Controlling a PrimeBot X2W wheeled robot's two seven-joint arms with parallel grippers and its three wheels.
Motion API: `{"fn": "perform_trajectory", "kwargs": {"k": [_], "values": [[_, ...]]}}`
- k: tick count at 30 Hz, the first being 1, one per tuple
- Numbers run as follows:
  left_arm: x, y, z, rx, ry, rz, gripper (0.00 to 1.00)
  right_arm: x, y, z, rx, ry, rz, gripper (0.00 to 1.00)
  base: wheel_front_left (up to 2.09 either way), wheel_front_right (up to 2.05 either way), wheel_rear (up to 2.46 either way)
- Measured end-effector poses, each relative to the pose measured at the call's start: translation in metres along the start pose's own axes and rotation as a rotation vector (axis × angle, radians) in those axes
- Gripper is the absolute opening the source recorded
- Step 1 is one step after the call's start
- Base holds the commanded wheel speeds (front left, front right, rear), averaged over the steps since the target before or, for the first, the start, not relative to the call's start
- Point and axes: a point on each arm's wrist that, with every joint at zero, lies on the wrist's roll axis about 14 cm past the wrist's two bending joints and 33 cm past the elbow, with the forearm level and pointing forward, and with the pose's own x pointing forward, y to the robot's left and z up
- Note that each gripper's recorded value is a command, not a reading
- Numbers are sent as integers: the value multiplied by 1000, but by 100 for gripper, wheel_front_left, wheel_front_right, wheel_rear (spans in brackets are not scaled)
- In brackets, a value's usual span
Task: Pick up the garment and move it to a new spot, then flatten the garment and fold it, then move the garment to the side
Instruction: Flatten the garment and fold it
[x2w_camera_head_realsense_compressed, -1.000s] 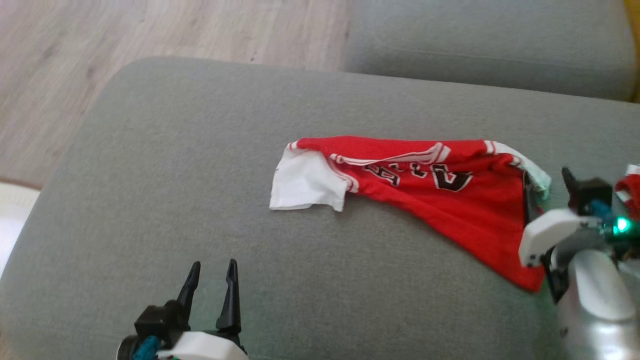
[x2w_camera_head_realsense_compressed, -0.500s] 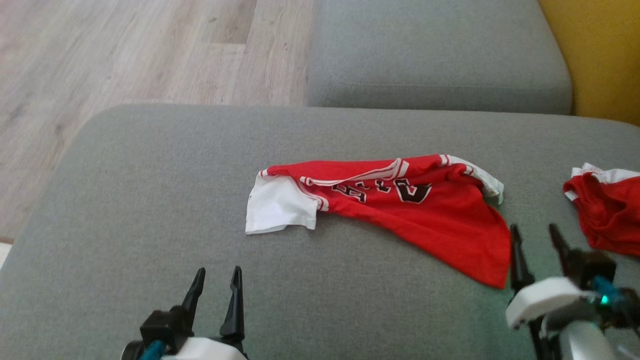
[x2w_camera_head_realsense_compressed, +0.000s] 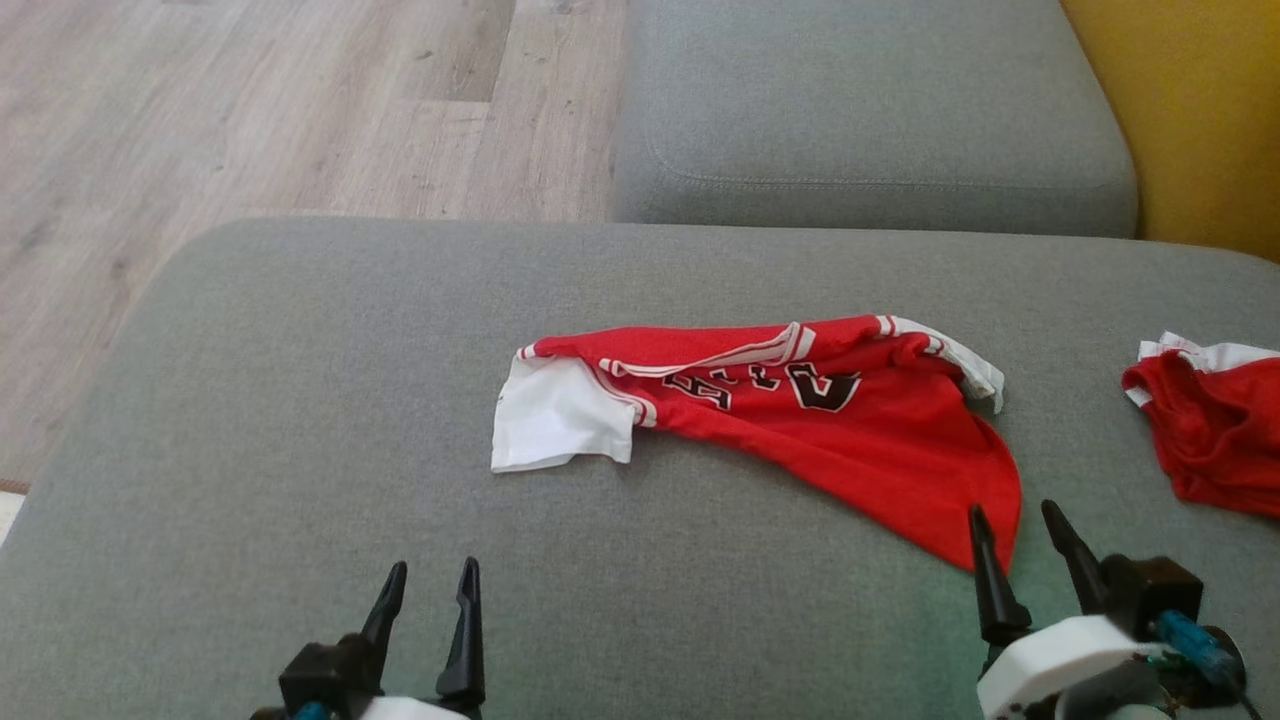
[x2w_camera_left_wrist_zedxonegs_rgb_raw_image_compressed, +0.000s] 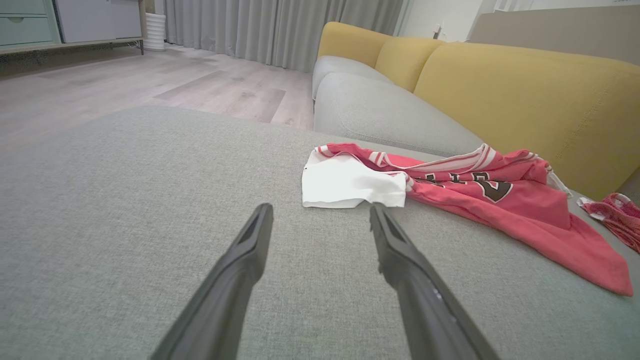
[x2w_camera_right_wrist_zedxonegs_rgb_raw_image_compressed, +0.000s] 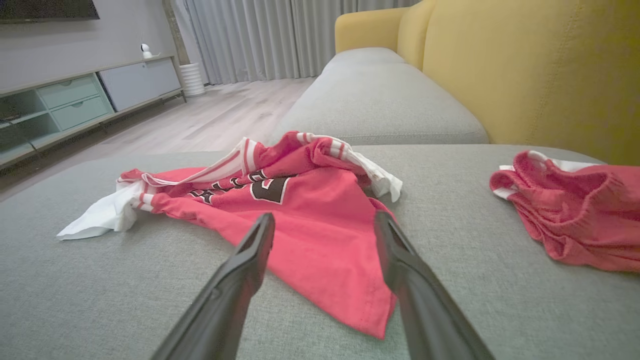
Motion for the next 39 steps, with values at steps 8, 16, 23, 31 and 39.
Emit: {"fn": "perform_trajectory", "kwargs": {"k": [8, 16, 23, 31, 39], "values": [[1, 2, -5, -1, 18, 8, 100, 3, 2, 5, -1, -4, 7, 100, 0, 0, 0], [28, 0, 2, 38, 40, -17, 100, 6, -5, -1, 8, 22, -12, 100, 0, 0, 0], [75, 4, -7, 90, 144, -25, 100, 12, -14, -9, 10, 59, -36, 100, 0, 0, 0], [131, 12, -26, 70, 252, 5, 100, 25, -34, -9, 19, 66, -87, 100, 0, 0, 0], [148, 10, -68, 58, 382, 11, 100, 14, -54, -41, 41, 161, -155, 100, 0, 0, 0]]}}
